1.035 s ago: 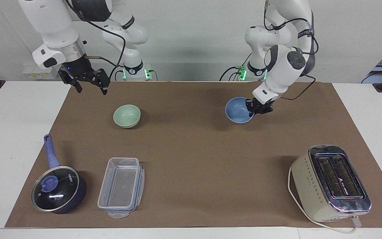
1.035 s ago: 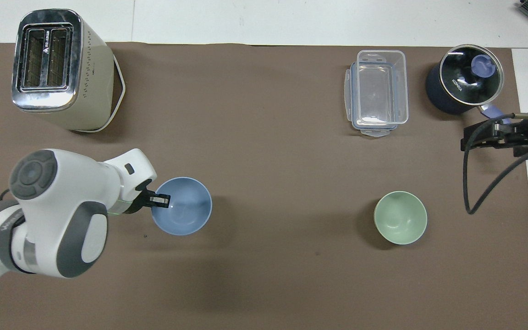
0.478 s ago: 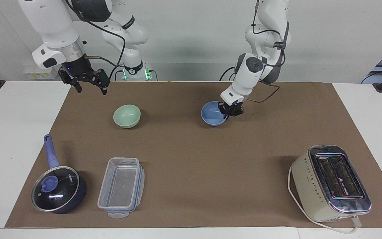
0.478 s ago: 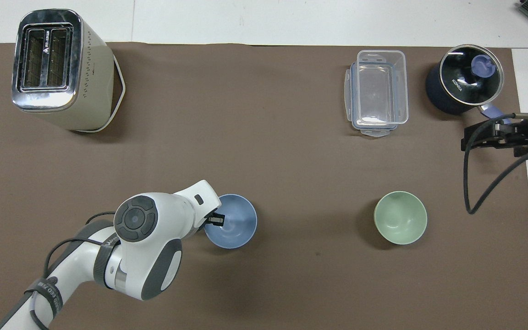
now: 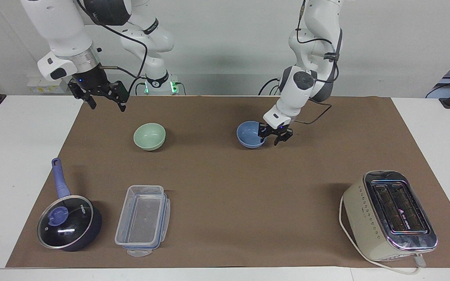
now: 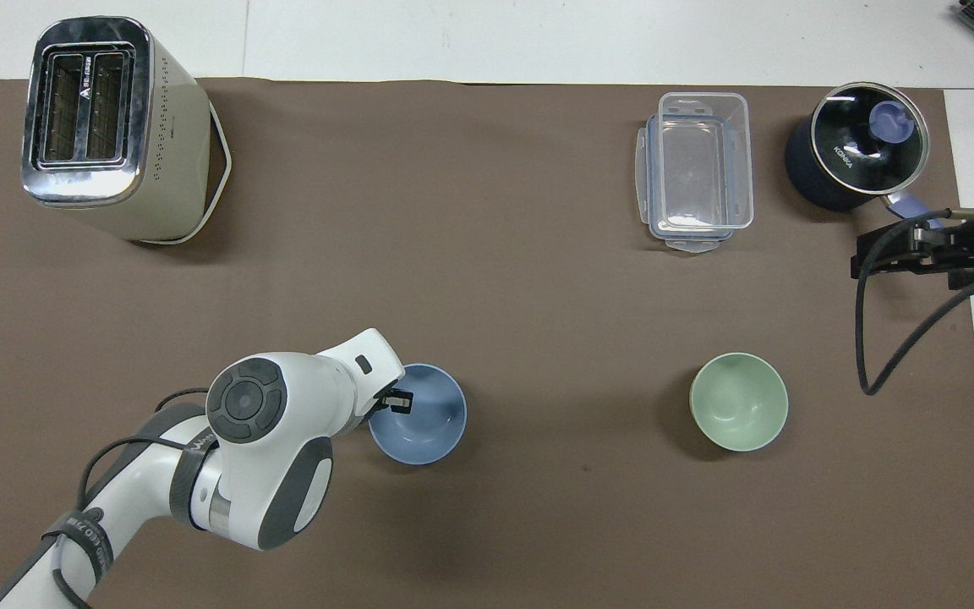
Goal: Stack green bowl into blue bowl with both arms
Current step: 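Retract the left gripper while the right gripper reaches the green bowl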
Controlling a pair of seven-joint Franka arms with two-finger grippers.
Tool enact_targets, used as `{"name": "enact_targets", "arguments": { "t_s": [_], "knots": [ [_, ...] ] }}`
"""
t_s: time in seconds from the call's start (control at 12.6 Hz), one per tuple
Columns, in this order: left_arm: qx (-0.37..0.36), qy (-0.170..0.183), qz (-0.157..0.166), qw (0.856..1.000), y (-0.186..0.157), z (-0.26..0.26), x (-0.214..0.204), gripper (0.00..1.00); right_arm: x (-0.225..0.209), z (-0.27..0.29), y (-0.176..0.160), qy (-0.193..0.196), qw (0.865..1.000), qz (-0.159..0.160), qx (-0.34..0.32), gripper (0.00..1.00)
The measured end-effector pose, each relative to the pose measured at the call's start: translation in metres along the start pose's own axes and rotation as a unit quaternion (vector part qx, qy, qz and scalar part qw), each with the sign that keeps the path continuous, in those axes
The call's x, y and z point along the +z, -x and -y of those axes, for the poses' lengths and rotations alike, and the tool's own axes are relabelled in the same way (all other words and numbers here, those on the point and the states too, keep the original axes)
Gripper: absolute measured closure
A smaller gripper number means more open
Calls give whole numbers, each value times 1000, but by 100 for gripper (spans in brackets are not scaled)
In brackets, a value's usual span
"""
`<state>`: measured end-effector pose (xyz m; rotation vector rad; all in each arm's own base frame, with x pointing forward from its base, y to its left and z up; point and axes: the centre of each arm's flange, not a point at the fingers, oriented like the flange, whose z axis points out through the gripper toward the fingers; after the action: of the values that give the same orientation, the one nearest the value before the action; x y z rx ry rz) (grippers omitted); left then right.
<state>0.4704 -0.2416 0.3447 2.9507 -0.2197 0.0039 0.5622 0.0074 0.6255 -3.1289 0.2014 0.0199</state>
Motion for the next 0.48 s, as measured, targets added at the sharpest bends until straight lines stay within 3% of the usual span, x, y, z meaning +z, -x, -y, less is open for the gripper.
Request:
{"name": "enact_targets", "arguments": {
  "t_s": [0.16, 0.48],
  "knots": [
    [-22, -2, -2, 1000, -26, 29, -30, 0, 0, -1, 0, 0, 1000, 0, 1, 0],
    [-55, -30, -10, 998, -61, 92, -84, 0, 2, -1, -1, -1, 1000, -5, 1, 0]
  ]
}}
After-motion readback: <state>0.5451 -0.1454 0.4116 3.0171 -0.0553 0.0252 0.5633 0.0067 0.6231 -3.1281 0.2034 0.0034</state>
